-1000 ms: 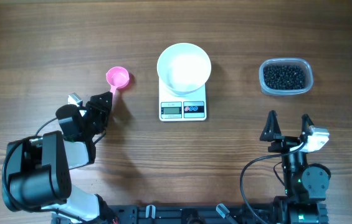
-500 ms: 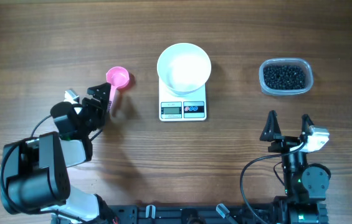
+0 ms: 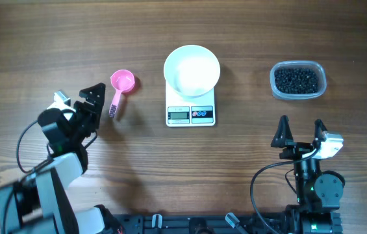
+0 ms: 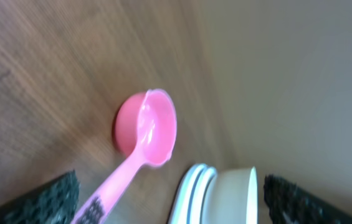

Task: Scoop item into bowl and weigh 150g on scale
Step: 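Lift the pink scoop with the left gripper off the table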

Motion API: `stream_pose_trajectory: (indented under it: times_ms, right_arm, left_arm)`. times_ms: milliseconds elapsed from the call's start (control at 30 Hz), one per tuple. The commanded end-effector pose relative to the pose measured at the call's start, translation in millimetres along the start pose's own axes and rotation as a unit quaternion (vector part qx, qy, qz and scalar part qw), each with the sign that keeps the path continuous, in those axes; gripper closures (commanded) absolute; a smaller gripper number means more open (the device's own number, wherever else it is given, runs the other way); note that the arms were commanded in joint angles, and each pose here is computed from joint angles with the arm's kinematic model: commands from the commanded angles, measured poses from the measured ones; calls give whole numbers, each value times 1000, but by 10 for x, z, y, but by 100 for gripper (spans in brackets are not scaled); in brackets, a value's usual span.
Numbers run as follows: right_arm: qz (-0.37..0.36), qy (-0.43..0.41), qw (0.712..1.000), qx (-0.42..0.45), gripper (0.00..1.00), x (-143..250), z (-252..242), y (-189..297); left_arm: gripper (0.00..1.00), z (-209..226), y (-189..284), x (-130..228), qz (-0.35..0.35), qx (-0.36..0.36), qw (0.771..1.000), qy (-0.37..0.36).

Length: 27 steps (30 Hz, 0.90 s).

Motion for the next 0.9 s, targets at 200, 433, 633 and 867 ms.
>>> stream_pose_trajectory:
  times_ms: [200,433,633,867]
  right_arm:
    - [-7,-2,1000,0,0,-19,-3,5]
    - [-7,-2,1000,0,0,-19,-3,5]
    - [-7,-2,1000,0,0,-19,-3,5]
    - [-7,-2,1000,0,0,-19,-3,5]
  left_arm:
    - [1,-1189,228,-385,-34,-10,986,-165]
    - [1,-1688,181,-435,-44,-100,945,-307]
    - [1,-1609,-150,-253,-32,-151,922,-355]
    - [0,-1146,-631,-124,18,-207,914,-349]
Point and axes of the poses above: each gripper's point midway between its finger pads, its own y axis back along the fingers, its own z axis along the line the jaws close on, x = y × z, the point moved 6 cm from there along y, back along the fingers, and after that the axes turned 8 degrees about y, right-handed, at the moved point
